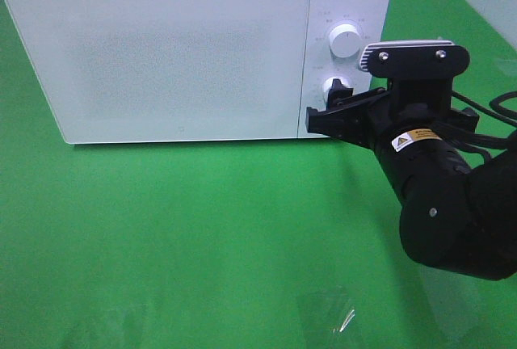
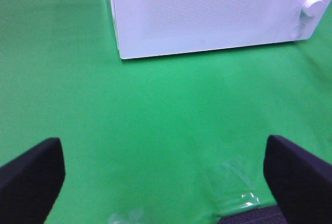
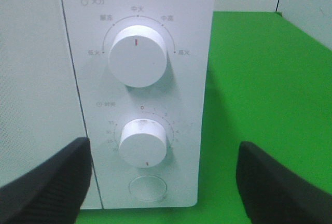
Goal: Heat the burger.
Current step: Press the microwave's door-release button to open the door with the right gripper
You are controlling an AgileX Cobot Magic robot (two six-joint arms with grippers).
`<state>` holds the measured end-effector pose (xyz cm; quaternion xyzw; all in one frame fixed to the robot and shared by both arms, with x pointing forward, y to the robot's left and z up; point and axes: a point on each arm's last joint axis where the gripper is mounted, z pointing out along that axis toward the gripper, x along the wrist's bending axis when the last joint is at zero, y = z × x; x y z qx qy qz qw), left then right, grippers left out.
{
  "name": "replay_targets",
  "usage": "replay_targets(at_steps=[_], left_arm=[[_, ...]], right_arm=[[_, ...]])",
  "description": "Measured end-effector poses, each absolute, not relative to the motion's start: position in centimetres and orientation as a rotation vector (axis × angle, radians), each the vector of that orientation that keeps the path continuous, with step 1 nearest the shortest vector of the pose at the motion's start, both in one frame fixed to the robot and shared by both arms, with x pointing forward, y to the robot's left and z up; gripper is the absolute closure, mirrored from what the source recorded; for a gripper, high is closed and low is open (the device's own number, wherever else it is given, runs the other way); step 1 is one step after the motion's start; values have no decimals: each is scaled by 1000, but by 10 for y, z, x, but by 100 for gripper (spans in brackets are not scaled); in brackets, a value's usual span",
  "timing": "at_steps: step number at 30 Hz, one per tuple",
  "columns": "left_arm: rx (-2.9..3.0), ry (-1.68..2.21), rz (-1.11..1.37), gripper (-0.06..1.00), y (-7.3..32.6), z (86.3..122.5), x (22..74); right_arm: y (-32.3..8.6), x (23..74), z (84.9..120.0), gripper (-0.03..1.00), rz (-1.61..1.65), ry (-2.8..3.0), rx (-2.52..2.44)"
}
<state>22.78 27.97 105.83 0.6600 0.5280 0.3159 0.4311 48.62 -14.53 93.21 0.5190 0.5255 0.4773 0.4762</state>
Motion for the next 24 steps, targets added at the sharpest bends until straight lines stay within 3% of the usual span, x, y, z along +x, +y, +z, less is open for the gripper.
replay_targets(at_steps=[11, 17, 20, 21, 24], left_arm=[[1646, 1317, 788, -3, 280, 1058, 228], [1646, 1317, 788, -3, 280, 1058, 228], [1646, 1317, 788, -3, 280, 1058, 228], [1646, 1317, 788, -3, 280, 1058, 228], [1646, 1317, 788, -3, 280, 1058, 228]], right_arm=[[-145, 486, 931, 45, 1662, 819, 1831], [-144, 486, 928, 71, 1860, 507, 2119], [-144, 486, 927, 77, 1885, 452, 2167], [-143, 485, 926, 84, 1906, 397, 2215], [-143, 485, 926, 87, 1912, 374, 2238]])
